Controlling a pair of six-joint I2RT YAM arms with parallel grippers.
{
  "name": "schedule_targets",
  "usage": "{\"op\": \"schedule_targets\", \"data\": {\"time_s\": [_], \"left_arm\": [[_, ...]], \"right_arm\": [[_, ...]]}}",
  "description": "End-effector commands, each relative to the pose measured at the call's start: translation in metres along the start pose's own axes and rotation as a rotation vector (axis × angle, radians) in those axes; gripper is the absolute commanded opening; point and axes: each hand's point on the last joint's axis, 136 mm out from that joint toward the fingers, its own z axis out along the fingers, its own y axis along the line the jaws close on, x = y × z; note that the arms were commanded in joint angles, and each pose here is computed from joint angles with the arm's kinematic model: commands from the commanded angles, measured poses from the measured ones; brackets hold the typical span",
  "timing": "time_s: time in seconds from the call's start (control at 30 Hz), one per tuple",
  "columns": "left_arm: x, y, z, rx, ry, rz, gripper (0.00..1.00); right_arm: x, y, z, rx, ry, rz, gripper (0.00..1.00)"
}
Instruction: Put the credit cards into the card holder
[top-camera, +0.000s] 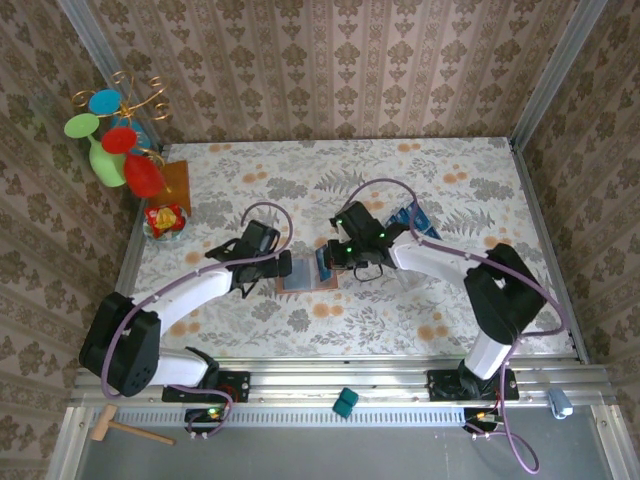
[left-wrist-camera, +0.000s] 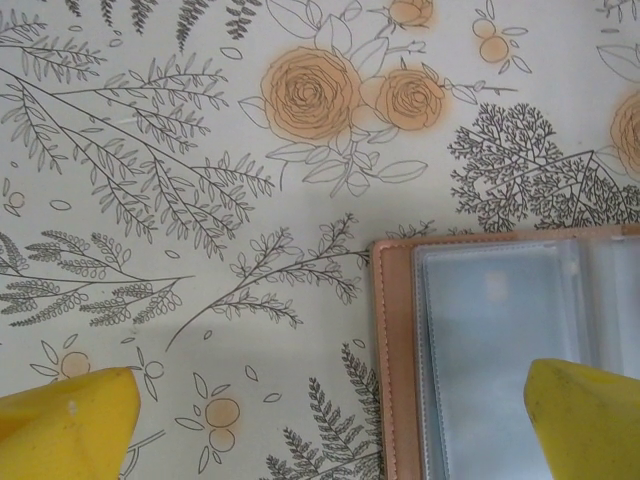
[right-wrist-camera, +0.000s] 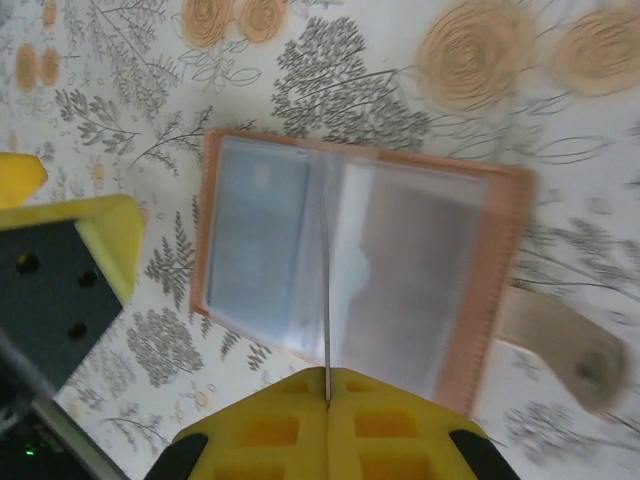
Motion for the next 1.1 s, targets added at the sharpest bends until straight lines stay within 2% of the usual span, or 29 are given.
{"op": "schedule_targets", "data": {"time_s": [0.0, 0.23, 1.07], "left_arm": [[0.011, 0.006, 0.001, -0.028, 0.021, 0.002, 1.0], [0.018, 0.003, 0.008, -0.037, 0.044, 0.014, 1.0], [0.03, -0.017, 0.027, -0.039, 0.071, 0.082, 1.0]], "right_arm": [[-0.01, 0.033, 0.01, -0.147, -0.042, 0.049, 0.0], [-0.006, 0.026, 0.03, -0.134, -0.027, 0.071, 0.0], [0.003, -0.019, 0.044, -0.066, -0.002, 0.117, 0.0]]}}
